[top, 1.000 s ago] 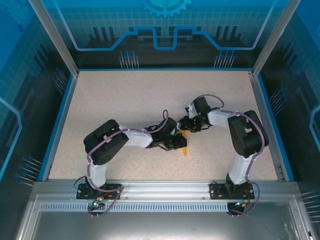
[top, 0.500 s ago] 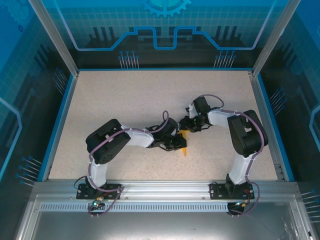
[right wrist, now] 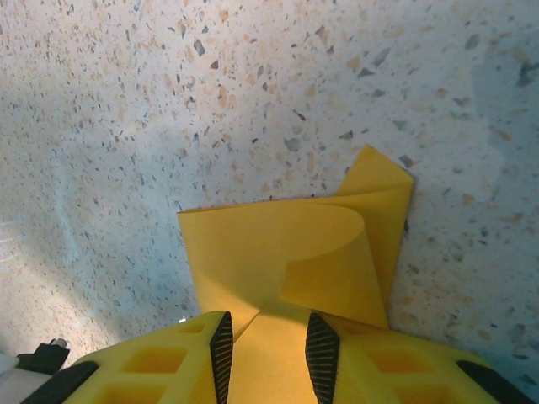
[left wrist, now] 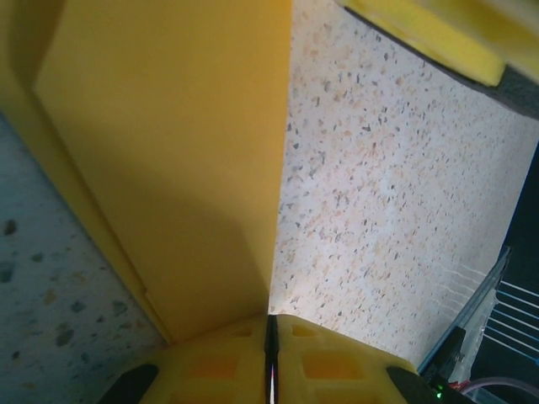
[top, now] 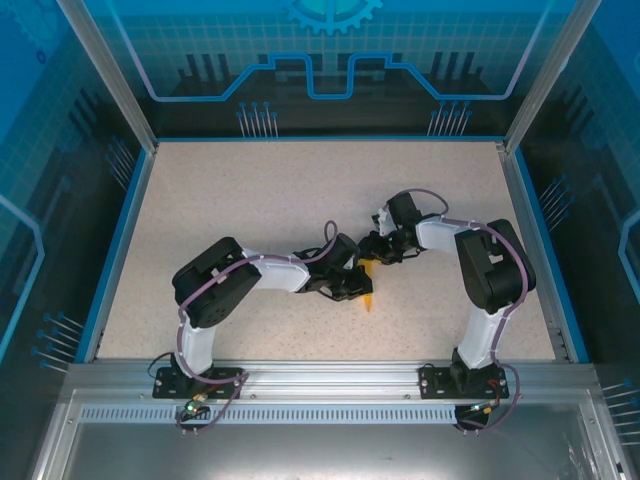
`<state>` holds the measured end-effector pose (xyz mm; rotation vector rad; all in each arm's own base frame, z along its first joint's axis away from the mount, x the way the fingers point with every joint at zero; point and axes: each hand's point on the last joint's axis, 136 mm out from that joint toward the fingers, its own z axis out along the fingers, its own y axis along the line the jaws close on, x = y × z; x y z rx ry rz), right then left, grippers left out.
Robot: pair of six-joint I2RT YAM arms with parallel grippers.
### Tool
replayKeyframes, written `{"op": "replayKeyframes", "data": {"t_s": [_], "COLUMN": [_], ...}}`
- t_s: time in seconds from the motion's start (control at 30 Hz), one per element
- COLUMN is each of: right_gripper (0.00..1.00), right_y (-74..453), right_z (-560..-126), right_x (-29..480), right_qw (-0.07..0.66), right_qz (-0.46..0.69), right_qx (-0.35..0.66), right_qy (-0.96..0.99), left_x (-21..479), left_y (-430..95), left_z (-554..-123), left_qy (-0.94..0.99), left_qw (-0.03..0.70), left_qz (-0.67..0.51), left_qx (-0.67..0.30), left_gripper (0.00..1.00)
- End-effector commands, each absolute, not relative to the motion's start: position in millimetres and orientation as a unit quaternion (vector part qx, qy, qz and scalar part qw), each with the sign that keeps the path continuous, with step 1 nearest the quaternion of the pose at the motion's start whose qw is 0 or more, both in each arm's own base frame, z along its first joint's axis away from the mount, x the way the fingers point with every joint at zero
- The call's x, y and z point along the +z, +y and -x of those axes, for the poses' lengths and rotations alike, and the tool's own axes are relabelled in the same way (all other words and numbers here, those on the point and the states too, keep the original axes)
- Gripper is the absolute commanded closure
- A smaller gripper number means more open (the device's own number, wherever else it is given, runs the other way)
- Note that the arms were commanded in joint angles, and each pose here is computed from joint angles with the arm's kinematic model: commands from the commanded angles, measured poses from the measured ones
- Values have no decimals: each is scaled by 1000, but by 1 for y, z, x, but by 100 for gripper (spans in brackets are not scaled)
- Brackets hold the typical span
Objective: Fold a paper plane with a square sheet of paper (fold left side to right side)
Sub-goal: Fold the wing for the fifth time at the center of the table.
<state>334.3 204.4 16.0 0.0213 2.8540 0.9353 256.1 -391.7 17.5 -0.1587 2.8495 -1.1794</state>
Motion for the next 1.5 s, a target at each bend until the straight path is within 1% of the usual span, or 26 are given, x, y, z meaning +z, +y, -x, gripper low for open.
{"op": "replayKeyframes", "data": {"t_s": [0.0,0.3,0.47,0.5,0.63,0.73,0.77,0.83,1.07,1.47], "right_gripper": [63,57,56,57,63,66,71,75,77,80], "right_y": [207,193,179,178,183,183,180,178,174,175], "right_z": [-323,-351,-345,-341,-328,-327,-328,-327,-334,-355], "right_x": [5,60,73,74,71,63,59,50,29,11], "right_qw": [39,111,129,130,122,115,113,107,99,98], "right_qz": [-19,-25,-25,-22,-14,-18,-21,-24,-21,-5], "right_qx": [317,358,358,360,380,375,369,360,348,343], "right_qy": [947,927,924,924,917,920,922,927,932,934], "left_x": [-28,-39,-41,-42,-43,-43,-44,-44,-45,-46], "left_y": [-384,-381,-381,-380,-380,-378,-378,-377,-376,-375], "left_z": [-215,-212,-212,-212,-212,-211,-211,-211,-210,-209], "left_qy": [944,948,949,949,950,951,952,952,953,953], "left_qw": [-61,-74,-78,-79,-79,-79,-80,-80,-80,-83], "left_qz": [52,69,70,70,72,73,74,75,75,75], "left_qx": [-320,-302,-298,-297,-293,-288,-286,-285,-282,-281], "left_gripper": [90,91,91,91,92,92,92,93,93,94]}}
